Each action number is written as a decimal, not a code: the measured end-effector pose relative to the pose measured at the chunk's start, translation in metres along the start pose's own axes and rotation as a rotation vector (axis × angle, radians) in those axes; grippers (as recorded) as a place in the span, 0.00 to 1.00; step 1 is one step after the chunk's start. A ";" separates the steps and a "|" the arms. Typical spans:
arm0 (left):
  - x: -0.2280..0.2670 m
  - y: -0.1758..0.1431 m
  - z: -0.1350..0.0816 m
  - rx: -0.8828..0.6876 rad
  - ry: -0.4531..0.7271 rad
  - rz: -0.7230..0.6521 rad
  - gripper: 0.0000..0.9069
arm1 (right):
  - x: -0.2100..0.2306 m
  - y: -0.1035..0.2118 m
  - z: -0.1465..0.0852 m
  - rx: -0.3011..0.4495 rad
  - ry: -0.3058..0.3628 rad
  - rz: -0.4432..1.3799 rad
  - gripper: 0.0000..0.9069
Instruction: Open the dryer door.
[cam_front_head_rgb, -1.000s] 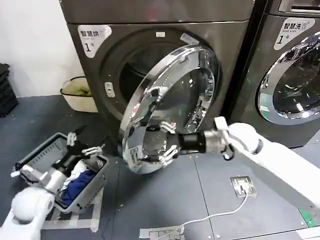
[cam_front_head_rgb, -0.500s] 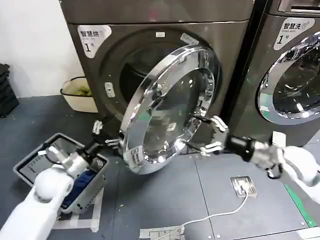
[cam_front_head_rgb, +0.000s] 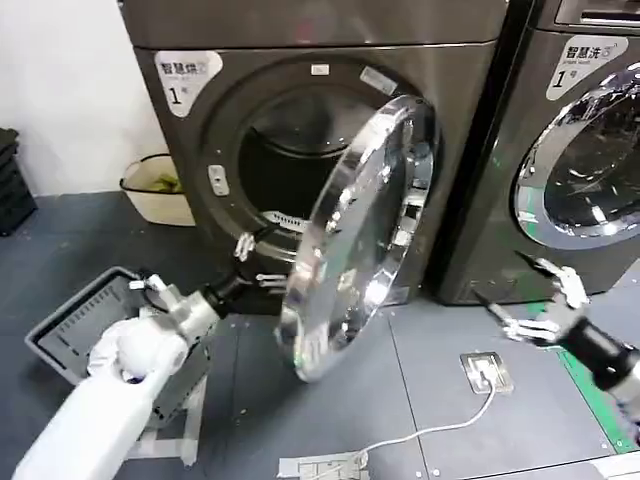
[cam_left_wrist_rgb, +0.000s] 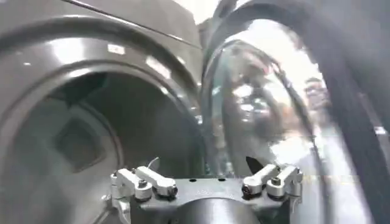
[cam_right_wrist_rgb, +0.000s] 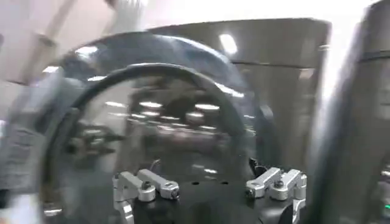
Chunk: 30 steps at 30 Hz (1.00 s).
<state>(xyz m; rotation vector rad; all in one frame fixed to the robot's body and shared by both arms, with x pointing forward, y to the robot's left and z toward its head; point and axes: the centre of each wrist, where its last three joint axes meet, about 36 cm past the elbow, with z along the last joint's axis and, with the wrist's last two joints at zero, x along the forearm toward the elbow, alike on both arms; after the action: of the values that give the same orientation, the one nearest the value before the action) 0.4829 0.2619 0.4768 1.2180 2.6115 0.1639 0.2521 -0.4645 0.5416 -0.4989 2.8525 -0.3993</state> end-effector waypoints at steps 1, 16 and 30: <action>-0.004 -0.001 0.001 0.002 -0.003 0.008 1.00 | 0.009 -0.001 0.000 0.016 0.015 0.042 1.00; -0.068 -0.022 0.012 0.032 -0.041 0.138 1.00 | 0.137 -0.007 0.008 0.171 0.202 0.676 1.00; -0.136 -0.049 0.018 0.037 -0.050 0.235 1.00 | 0.224 -0.005 0.016 0.291 0.343 1.212 1.00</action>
<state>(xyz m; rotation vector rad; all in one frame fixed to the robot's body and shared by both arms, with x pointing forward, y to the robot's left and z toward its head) 0.5364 0.1260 0.4737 1.5192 2.4334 0.1270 0.0518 -0.5530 0.4909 1.3825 2.6770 -0.6331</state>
